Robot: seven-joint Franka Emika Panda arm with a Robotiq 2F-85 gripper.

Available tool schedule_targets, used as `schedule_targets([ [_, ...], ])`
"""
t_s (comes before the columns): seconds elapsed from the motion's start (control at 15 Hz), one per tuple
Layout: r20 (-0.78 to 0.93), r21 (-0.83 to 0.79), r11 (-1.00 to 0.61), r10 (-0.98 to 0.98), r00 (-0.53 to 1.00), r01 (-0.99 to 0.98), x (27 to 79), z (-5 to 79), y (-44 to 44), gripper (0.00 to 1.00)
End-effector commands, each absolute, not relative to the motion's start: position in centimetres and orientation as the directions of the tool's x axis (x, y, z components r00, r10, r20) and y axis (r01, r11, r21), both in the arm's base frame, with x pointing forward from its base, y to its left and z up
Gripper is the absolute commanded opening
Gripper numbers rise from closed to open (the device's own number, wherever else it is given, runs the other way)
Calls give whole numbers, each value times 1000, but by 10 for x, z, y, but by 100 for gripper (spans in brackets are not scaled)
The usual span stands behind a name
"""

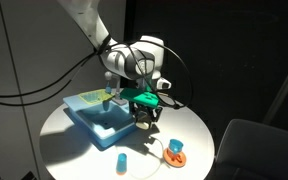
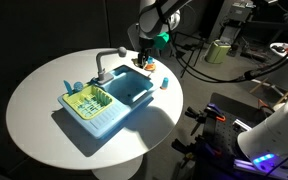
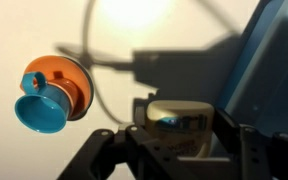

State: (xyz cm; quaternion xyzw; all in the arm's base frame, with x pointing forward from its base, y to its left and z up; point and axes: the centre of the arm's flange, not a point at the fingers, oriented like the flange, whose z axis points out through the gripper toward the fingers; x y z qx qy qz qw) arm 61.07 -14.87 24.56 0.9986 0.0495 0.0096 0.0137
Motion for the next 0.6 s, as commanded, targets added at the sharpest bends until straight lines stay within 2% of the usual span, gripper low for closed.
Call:
schedule_targets([
  [0.0,17,63,-988,144,989,143,587,254,-132,44],
  [0.53,82,72,-984,171,982,166,568,295,-122,44],
])
